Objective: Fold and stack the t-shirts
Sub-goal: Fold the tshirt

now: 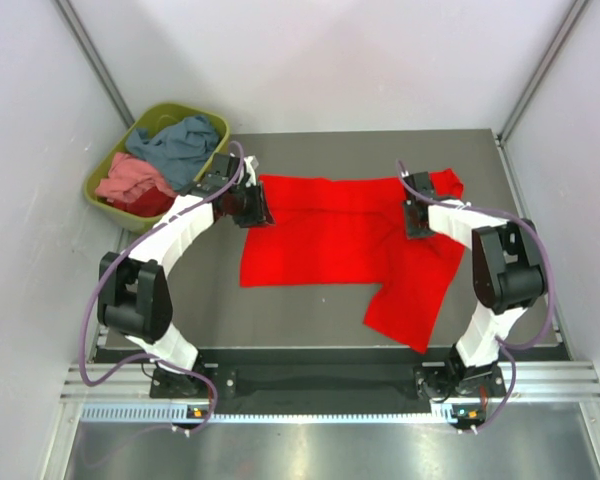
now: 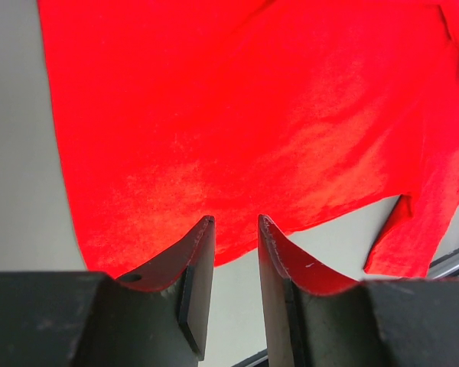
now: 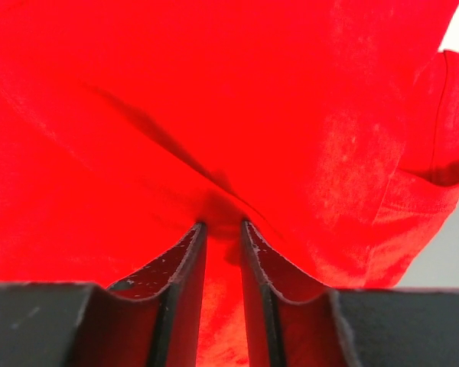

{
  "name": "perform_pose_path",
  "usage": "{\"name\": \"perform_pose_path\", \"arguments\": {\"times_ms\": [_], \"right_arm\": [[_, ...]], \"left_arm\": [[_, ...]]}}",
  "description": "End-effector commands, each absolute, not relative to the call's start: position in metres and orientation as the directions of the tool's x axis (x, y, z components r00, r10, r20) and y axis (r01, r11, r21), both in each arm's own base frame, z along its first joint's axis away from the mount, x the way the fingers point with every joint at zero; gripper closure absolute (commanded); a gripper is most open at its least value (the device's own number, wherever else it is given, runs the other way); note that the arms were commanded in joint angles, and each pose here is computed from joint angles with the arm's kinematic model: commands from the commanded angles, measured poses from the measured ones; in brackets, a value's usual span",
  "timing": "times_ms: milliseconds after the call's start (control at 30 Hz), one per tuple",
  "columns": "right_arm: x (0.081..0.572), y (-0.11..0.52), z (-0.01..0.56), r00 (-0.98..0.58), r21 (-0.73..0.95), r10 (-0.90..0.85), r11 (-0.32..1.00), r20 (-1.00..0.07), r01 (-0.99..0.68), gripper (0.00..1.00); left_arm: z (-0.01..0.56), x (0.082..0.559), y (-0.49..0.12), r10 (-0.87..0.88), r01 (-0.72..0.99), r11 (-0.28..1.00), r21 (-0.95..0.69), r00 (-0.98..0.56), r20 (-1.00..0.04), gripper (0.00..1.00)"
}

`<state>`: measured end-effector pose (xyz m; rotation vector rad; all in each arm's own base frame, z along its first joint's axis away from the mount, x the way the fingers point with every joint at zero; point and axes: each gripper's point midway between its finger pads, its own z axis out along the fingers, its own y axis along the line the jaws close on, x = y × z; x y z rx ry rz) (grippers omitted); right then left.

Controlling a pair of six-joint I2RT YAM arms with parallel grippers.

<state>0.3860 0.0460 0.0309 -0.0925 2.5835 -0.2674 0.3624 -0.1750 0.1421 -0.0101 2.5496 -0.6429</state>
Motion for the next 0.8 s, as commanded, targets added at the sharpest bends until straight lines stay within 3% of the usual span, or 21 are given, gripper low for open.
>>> {"name": "perform_pose_path", "arguments": {"times_ms": [0,233,533,633,767], "right_arm": [[0.405,0.05,0.047,-0.823,-0.225,-0.149,0.974,-0.549,-0.026,0.74],[0.406,0.056,0.045,-0.829,-0.206,-0.174,0.976,-0.531,-0.073,0.71],[0.409,0.053,0.034,-0.849,-0.198,-0.162,0.978,-0.504,-0.069,0.74],[0.409,0.053,0.028,-0.856,-0.198,-0.164,0.977,-0.49,-0.074,0.79],[0.404,0.054,0.029,-0.87,-0.193,-0.156,0.979,-0.468,-0.072,1.0]], "left_arm": [[0.154,0.364,-0.172,-0.126,0.135,0.89,-0.436,-0.845,-0.519,0.66],[0.155,0.364,-0.171,-0.127,0.134,0.891,-0.434,-0.843,-0.522,0.66],[0.157,0.365,-0.17,-0.131,0.133,0.893,-0.43,-0.837,-0.531,0.66],[0.155,0.365,-0.17,-0.132,0.129,0.893,-0.43,-0.839,-0.527,0.66],[0.157,0.366,-0.169,-0.133,0.129,0.896,-0.425,-0.835,-0.533,0.66]]}}
